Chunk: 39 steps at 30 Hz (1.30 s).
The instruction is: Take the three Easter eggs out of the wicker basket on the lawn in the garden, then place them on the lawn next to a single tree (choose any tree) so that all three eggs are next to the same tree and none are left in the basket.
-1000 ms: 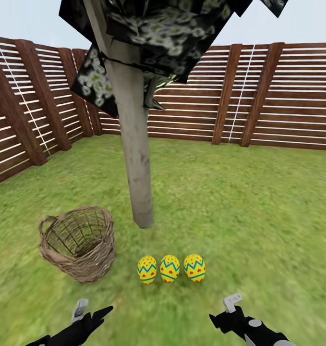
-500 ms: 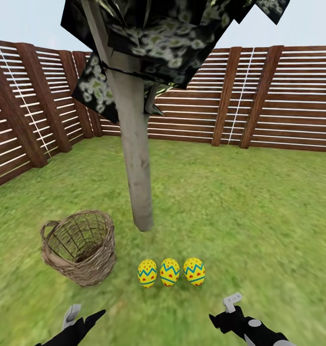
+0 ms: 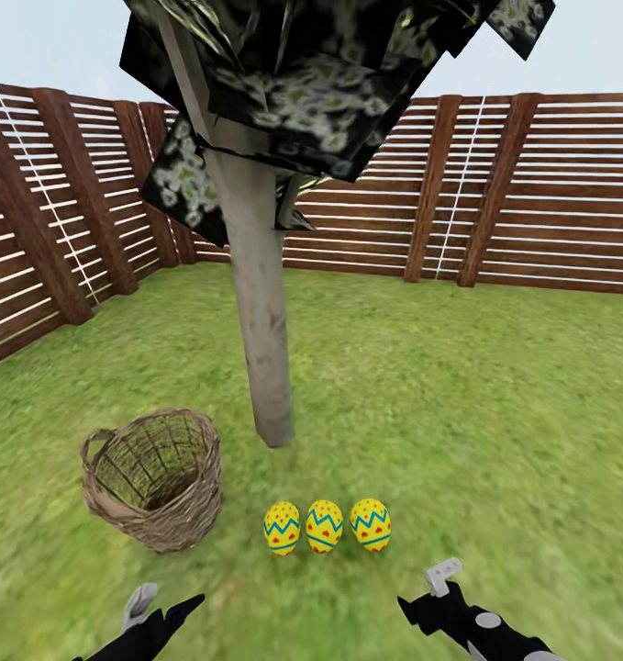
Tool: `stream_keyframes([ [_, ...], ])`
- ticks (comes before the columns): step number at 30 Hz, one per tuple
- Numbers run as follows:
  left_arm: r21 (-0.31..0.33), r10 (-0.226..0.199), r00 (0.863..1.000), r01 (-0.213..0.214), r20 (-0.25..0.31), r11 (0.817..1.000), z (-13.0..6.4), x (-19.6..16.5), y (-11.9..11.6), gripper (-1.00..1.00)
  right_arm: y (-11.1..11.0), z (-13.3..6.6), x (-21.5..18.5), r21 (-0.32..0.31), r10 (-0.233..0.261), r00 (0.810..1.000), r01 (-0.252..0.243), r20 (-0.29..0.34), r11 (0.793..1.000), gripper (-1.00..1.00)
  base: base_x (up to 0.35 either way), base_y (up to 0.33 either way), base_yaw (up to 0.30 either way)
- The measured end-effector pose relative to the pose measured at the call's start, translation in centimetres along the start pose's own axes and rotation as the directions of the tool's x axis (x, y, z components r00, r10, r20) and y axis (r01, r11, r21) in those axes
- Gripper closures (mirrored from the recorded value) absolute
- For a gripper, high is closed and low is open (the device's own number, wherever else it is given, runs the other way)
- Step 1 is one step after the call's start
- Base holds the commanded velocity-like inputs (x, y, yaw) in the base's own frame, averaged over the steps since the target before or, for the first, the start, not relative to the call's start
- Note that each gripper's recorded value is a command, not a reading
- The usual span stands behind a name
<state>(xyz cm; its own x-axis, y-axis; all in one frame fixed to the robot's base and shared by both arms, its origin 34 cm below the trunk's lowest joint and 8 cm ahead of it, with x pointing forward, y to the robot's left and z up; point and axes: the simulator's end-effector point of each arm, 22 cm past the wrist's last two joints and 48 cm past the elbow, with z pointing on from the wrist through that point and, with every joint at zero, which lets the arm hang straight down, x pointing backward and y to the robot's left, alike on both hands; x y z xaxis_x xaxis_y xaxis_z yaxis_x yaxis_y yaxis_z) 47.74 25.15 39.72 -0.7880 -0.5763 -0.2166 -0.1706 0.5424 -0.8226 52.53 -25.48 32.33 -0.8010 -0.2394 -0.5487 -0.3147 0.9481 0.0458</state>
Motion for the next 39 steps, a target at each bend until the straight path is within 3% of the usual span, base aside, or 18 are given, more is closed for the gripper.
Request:
stream_keyframes([
  [6,-0.031,0.000,1.000,0.001,0.006,1.000,-0.7,-0.7,-0.3,-1.00,0.2,-1.1,0.7,-0.007,0.013,0.999,-0.013,-0.034,1.000,-1.00,0.000,0.000,0.000],
  [13,-0.129,-0.004,1.000,0.004,0.001,0.992,-1.4,-0.9,0.6,-1.00,2.2,-3.7,6.6,-0.033,0.035,0.990,-0.039,-0.138,0.999,-1.00,0.000,0.000,0.000],
  [18,-0.201,-0.070,0.997,0.065,-0.021,0.977,-2.4,2.3,2.4,-1.00,3.7,-5.9,10.9,-0.048,0.042,0.978,-0.053,-0.204,0.997,-1.00,0.000,0.000,0.000],
  [22,-0.242,-0.059,0.998,0.056,-0.006,0.969,-3.0,2.4,2.8,-1.00,3.8,-7.0,11.5,-0.044,0.049,0.974,-0.060,-0.219,0.997,-1.00,0.000,0.000,0.000],
  [25,-0.305,-0.066,0.998,0.061,-0.006,0.950,-3.9,2.7,3.9,-1.00,3.8,-7.7,11.8,-0.034,0.050,0.972,-0.060,-0.229,0.998,-1.00,0.000,0.000,0.000],
  [30,-0.431,-0.099,0.995,0.081,-0.021,0.899,-5.2,4.5,5.8,-1.00,2.3,-8.4,11.4,0.040,0.046,0.971,-0.038,-0.235,0.999,-1.00,0.000,0.000,0.000],
  [39,-0.455,-0.107,0.994,0.084,-0.024,0.887,-6.1,4.3,4.7,-1.00,1.9,-9.9,10.4,0.064,0.047,0.970,-0.032,-0.237,0.997,-1.00,0.000,0.000,0.000],
])
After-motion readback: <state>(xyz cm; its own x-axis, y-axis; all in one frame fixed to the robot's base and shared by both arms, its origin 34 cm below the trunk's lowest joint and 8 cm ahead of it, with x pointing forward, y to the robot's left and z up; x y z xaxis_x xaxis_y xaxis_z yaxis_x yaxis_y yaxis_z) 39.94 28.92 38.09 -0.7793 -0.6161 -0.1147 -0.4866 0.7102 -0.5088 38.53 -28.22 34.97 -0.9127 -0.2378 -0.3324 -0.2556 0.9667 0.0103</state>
